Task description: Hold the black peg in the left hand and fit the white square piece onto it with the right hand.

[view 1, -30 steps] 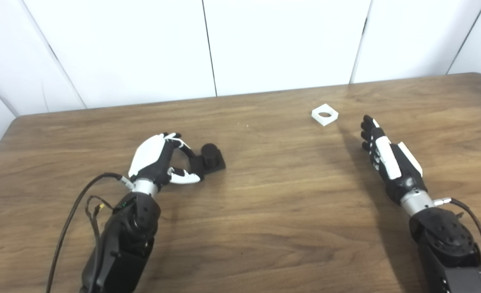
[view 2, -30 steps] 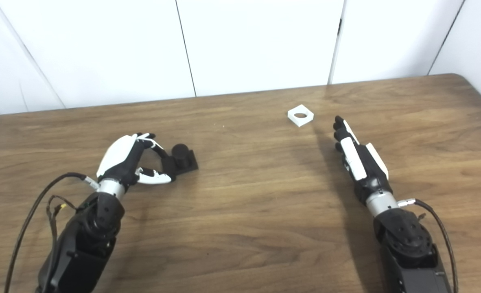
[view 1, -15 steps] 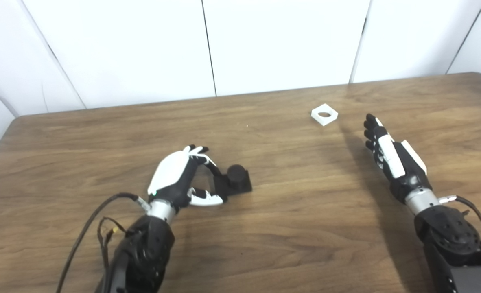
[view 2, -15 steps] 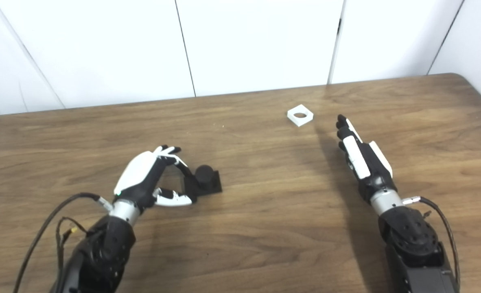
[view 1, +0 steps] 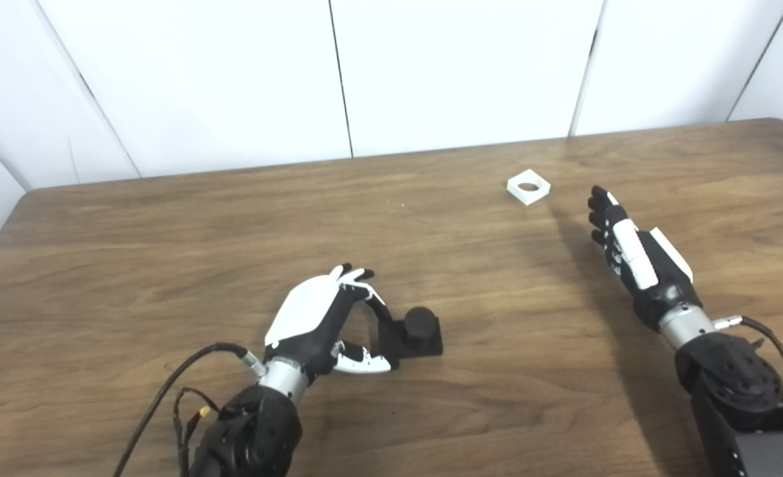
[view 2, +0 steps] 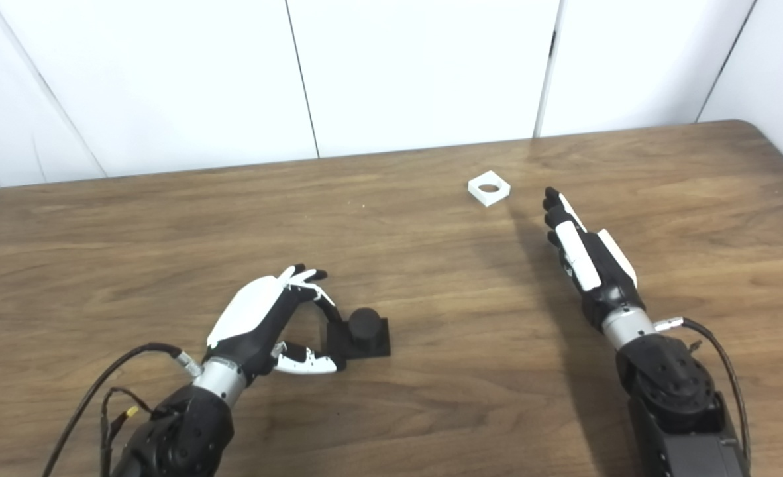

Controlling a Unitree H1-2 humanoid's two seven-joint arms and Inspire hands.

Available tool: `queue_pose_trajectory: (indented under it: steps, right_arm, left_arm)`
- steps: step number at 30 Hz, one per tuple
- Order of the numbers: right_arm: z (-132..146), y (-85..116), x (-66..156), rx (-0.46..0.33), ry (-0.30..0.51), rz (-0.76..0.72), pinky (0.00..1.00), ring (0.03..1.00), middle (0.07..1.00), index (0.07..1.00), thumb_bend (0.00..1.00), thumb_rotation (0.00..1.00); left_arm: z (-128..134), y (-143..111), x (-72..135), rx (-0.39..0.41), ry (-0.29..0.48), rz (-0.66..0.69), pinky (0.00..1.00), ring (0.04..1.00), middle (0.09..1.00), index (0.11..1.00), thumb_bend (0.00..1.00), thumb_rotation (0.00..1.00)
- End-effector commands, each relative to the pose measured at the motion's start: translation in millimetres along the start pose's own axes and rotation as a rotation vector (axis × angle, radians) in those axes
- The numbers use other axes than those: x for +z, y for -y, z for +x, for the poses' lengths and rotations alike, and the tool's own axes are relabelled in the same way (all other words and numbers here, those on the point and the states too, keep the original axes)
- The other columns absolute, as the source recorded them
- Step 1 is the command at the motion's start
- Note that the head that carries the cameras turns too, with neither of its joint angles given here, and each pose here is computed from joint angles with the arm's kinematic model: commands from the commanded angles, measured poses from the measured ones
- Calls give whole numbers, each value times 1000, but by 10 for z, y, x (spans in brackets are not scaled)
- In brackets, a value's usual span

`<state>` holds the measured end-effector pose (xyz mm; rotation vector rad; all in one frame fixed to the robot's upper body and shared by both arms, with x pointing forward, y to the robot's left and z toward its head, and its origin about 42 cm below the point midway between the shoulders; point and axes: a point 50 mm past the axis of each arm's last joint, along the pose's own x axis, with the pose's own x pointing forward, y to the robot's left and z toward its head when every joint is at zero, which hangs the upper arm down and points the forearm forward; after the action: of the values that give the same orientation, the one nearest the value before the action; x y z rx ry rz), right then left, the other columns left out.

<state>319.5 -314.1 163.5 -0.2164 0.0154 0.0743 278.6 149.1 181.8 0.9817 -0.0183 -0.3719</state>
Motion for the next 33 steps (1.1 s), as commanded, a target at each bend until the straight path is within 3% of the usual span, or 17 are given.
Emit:
queue_pose_trajectory:
  steps: [1, 10, 24, 28, 33]
  right_arm:
    - [98, 61, 266, 4, 95, -26, 1000, 1000, 1000, 1000, 617, 1000]
    - [113, 66, 287, 10, 90, -39, 1000, 1000, 1000, 1000, 647, 987]
    - [137, 82, 319, 41, 89, -48, 1000, 1000, 1000, 1000, 607, 1000]
    - [134, 91, 332, 48, 89, -48, 1000, 1000, 1000, 1000, 608, 1000]
    - [130, 94, 342, 47, 85, -47, 1000, 1000, 1000, 1000, 606, 998]
  left_arm:
    - [-53, -38, 61, 6, 19, -6, 810, 1000, 926, 494, 494, 72]
    - [-94, 43, 64, -26, -3, -2, 816, 1000, 922, 493, 492, 74]
    - [-29, 41, 13, -50, -54, 32, 850, 1000, 921, 490, 493, 70]
    - [-15, 48, -13, -39, -50, 51, 975, 997, 913, 489, 495, 68]
    - [-10, 49, -7, -38, -52, 127, 1000, 968, 890, 491, 497, 72]
